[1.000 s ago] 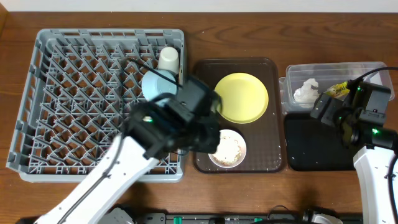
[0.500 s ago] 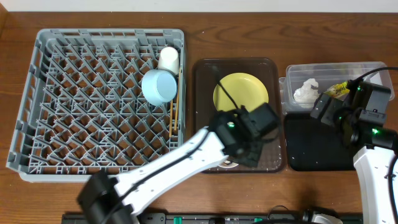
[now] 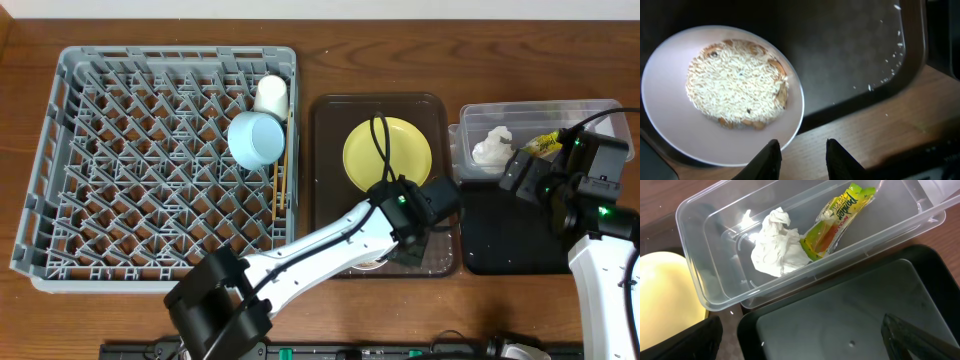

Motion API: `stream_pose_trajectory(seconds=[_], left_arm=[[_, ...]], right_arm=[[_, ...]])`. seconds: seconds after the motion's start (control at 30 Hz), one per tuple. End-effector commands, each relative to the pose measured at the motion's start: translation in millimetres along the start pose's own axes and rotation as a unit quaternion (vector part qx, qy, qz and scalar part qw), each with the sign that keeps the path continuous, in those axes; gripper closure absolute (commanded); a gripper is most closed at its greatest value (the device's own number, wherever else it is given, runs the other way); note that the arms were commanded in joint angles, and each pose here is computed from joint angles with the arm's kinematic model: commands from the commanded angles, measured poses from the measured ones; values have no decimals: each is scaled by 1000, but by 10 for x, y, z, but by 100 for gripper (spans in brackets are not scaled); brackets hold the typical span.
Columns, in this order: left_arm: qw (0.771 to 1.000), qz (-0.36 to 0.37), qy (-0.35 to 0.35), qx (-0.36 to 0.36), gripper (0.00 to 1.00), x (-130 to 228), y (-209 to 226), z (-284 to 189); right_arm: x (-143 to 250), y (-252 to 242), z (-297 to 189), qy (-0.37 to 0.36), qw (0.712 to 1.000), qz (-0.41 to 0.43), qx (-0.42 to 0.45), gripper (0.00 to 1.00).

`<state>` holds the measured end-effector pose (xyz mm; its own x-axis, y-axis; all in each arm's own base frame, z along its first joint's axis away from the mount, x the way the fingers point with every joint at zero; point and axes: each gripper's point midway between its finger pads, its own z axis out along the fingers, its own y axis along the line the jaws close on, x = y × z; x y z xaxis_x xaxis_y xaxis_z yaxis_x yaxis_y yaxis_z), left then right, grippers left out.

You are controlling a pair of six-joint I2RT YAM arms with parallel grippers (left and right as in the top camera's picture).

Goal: Sort waste into correct bins and load items into the dishwasher rack
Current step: 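Move the left gripper to the tray and grasp the white rice bowl rim, then lift the rice bowl with the left gripper and carry it over the rack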

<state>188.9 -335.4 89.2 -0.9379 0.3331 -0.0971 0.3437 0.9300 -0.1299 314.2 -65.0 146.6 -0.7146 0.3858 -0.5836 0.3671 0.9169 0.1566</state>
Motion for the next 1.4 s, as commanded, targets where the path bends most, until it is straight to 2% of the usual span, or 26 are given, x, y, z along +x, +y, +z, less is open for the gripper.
stream_pose_trajectory(seconds=[0.0, 0.53, 0.73, 1.37], left_arm=[[1000, -3, -5, -23, 67, -39, 68, 107], [1000, 15, -4, -21, 67, -11, -83, 315], [998, 17, -18, -55, 67, -68, 21, 392], [997, 17, 5, -75, 68, 7, 98, 610]], right_arm=[[-29, 11, -35, -6, 1000, -7, -3, 1], [-30, 11, -35, -6, 1000, -7, -3, 1], [-29, 11, -35, -6, 1000, -7, -3, 1], [-30, 11, -35, -6, 1000, -7, -3, 1]])
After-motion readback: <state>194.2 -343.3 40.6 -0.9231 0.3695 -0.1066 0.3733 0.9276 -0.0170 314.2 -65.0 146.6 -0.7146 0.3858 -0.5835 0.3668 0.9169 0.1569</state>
